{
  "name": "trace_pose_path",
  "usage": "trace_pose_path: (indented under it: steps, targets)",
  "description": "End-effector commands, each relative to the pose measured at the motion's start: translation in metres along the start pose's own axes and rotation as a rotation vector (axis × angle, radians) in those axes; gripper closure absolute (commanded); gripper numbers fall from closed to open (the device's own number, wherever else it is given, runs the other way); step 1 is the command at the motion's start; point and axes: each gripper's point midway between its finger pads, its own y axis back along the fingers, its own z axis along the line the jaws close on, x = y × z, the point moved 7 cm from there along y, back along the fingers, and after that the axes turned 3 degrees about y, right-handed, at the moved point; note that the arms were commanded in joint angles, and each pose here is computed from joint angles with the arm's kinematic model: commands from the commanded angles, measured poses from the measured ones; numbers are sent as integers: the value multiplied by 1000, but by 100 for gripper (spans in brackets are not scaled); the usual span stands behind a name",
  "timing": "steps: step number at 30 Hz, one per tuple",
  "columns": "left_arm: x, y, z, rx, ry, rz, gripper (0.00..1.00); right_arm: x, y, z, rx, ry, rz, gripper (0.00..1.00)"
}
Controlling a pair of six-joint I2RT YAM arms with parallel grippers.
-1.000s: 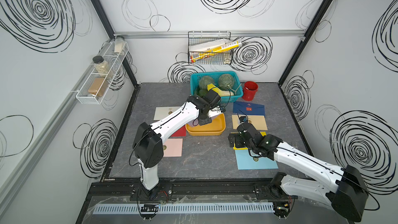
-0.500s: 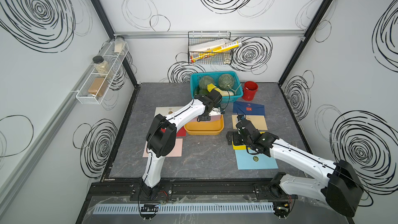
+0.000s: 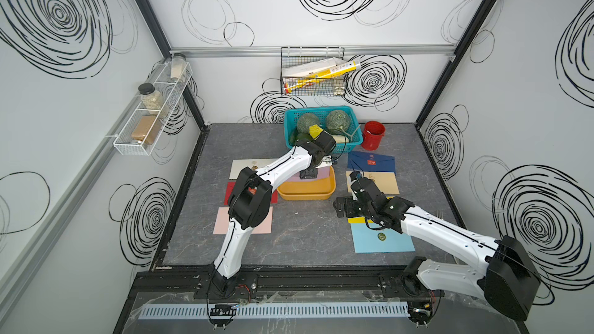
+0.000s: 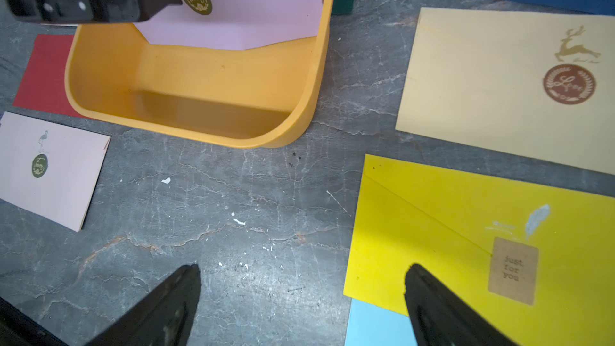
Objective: Put the sealed envelopes into the storage box
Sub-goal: Place the envelope in the storage box, then pick up the envelope from the center of the board.
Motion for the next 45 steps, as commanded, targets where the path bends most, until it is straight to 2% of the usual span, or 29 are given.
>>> trace_pose_path:
  steps: [1, 5, 9, 11, 16, 18, 20, 22, 24, 25, 26, 27, 28, 30, 32, 34, 38, 42, 44, 45]
  targets:
    - [-7, 25, 30, -125, 80, -48, 1, -5, 6, 1, -10, 7, -25, 0]
    - [-6, 55, 52, -197, 155, -91, 1, -9, 11, 0, -4, 11, -49, 0]
    - [-1, 94, 65, -220, 276, -209, 1, -14, 15, 0, 16, 25, -61, 0]
    - [3, 116, 75, -228, 401, -301, 1, -16, 16, 0, 32, 36, -65, 0]
    - [39, 176, 106, -185, 851, -608, 1, -22, 15, -3, 87, 63, -74, 0]
    - [61, 192, 113, -134, 1002, -740, 1, -25, 16, -2, 88, 61, -89, 0]
    - [85, 193, 116, -11, 1128, -889, 1, -29, 16, 0, 81, 93, -96, 0]
    - [120, 176, 120, 154, 1358, -978, 1, -32, 14, 4, 63, 114, -92, 0]
    - [143, 161, 121, 333, 1409, -1048, 1, -34, 11, 8, 48, 121, -70, 0]
    - [152, 149, 119, 378, 1497, -1012, 1, -34, 10, 11, 33, 119, -56, 0]
    - [156, 143, 116, 385, 1525, -963, 1, -35, 9, 14, 9, 116, -48, 0]
    - [158, 135, 105, 363, 1537, -859, 1, -34, 9, 19, -25, 107, -42, 0]
    - [161, 129, 93, 303, 1548, -766, 1, -33, 9, 27, -65, 102, -38, 0]
    - [173, 125, 69, 194, 1592, -645, 1, -25, 8, 45, -123, 118, -22, 0]
    - [203, 111, 44, 114, 1737, -509, 1, -14, 5, 62, -138, 113, 15, 0]
    - [238, 94, 16, 115, 1868, -351, 1, -3, 3, 79, -177, 105, 36, 0]
    - [279, 69, -37, 48, 1974, -107, 1, 14, 1, 98, -243, 81, 58, 0]
    - [292, 56, -74, 82, 2038, 94, 1, 19, -2, 105, -251, 83, 64, 0]
    - [287, 48, -94, 119, 2050, 136, 1, 19, -3, 104, -240, 84, 60, 0]
    - [281, 44, -102, 135, 2033, 119, 1, 18, -3, 104, -236, 85, 56, 0]
